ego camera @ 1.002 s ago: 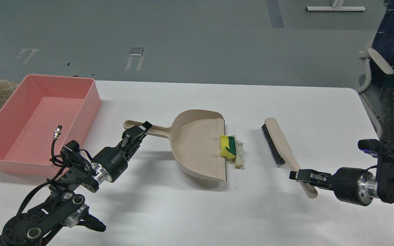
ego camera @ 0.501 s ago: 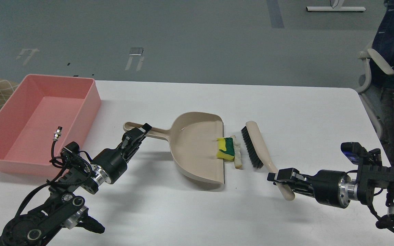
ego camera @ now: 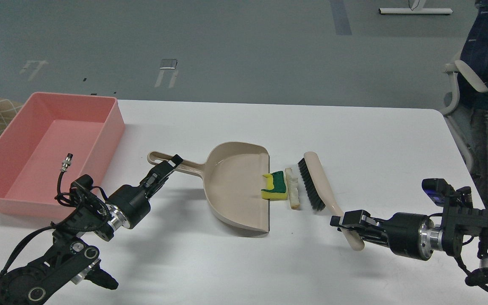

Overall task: Sweep and dump garbage into bin
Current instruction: 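Sweep the sponge and debris into the dustpan with the brush, then lift the dustpan with the left gripper and raise the brush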

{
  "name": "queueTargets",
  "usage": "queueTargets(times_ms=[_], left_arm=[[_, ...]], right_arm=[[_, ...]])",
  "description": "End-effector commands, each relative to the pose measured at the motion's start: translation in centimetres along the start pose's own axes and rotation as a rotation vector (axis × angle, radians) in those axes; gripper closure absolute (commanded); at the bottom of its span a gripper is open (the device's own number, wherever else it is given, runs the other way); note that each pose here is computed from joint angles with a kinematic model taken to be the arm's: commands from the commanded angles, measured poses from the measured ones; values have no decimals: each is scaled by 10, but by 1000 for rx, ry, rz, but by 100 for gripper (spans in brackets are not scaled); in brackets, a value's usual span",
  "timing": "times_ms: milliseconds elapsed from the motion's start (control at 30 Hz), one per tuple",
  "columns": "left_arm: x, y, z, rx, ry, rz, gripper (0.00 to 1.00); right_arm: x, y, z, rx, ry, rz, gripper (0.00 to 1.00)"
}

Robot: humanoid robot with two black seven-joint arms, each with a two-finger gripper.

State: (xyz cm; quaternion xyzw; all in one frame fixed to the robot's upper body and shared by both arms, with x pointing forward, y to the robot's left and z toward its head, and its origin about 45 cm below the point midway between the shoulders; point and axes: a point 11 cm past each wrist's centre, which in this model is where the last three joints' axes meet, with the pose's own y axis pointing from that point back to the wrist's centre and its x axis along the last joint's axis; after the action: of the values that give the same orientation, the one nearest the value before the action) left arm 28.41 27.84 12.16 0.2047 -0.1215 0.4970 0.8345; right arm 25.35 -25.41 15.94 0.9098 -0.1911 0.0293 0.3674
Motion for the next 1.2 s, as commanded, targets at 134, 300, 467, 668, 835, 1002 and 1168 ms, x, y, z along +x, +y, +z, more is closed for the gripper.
queueTargets(times_ms=[134,300,467,668,835,1002,1168], left_arm=[[0,0,0,0,-2,-1,100],[0,1,0,0,0,0,100],[0,1,0,-1,0,0,100],[-1,0,0,-4,2,0,100],[-1,0,0,-4,2,-2,100],[-2,-1,1,-4,8,-2,100],[-1,-1,2,-10,31,11,100]], right_arm=[[-11,-17,-12,49,-13,-31,100],[-21,-31,-25,95,-22,-58,100],[-29,-42,-37,139,-30,-74,100],[-35,-55,-56,201,-40,-85,100],[-32,-58,-63,223,-43,-77,100],[-31,-58,-72,247,-37,-73,100],[-9,-48,-79,268,-30,-7,100]])
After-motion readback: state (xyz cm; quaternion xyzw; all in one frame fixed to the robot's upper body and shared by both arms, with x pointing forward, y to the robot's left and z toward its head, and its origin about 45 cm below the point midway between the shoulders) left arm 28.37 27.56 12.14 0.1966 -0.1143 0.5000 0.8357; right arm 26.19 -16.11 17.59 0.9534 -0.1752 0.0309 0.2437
